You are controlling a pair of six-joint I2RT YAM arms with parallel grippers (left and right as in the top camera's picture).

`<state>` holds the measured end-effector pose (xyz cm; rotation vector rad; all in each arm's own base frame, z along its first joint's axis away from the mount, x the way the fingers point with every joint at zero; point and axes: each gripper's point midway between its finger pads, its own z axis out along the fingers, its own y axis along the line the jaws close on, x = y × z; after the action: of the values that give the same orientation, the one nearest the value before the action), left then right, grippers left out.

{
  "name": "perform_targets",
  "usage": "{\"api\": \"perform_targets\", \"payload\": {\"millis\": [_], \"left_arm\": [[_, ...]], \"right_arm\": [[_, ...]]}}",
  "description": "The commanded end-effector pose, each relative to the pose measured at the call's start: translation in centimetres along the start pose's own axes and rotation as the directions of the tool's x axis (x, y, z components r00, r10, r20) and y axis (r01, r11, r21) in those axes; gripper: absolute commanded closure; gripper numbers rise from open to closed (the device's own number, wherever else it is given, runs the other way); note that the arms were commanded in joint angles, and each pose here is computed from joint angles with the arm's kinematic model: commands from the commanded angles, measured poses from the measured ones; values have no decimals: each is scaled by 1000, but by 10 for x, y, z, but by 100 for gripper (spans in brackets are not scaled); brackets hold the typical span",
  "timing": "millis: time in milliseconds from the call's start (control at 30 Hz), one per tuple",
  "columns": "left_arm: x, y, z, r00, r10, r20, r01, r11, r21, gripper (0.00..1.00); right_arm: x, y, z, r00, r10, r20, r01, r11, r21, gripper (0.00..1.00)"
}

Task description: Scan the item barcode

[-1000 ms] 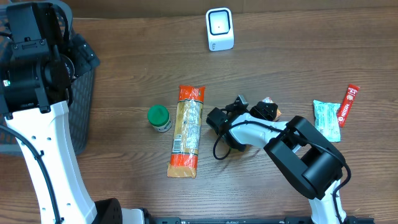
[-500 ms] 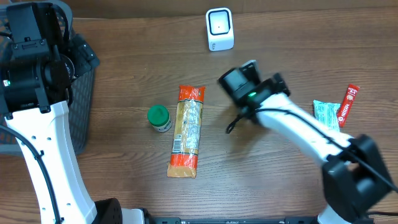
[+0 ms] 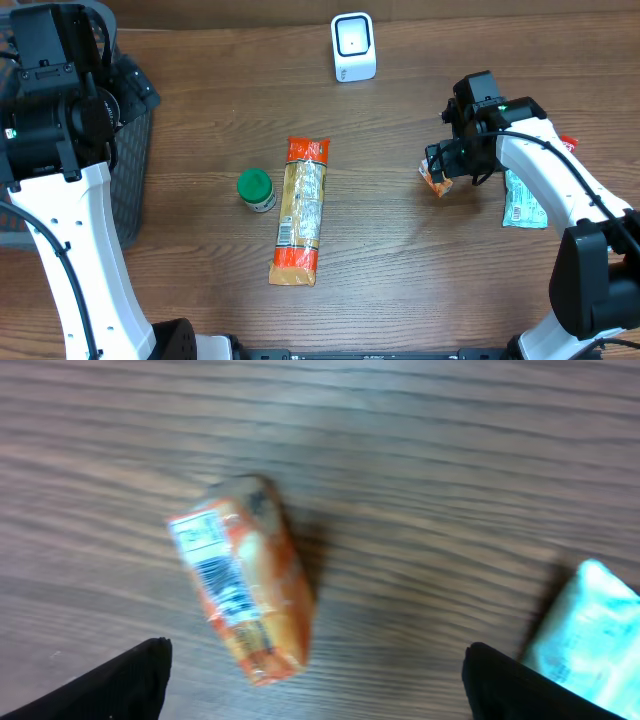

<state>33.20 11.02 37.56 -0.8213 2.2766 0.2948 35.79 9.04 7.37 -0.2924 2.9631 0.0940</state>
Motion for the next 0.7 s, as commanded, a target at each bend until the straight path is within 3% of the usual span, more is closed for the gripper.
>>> {"api": "perform_targets", "payload": {"millis": [0, 300, 667], "left_arm": [[-3, 2, 1, 1000, 4, 9, -4, 1000, -13, 1], [-3, 2, 1, 1000, 4, 9, -4, 1000, -13, 0], [-3, 2, 1, 1000, 4, 9, -4, 1000, -13, 0]], "right_arm": [[-7, 18, -4, 998, -55, 38, 59, 993, -102, 5], [-15, 7, -3, 996, -60, 69, 62, 998, -31, 5], [-16, 18, -3, 995, -64, 77, 70, 994, -85, 12]]}}
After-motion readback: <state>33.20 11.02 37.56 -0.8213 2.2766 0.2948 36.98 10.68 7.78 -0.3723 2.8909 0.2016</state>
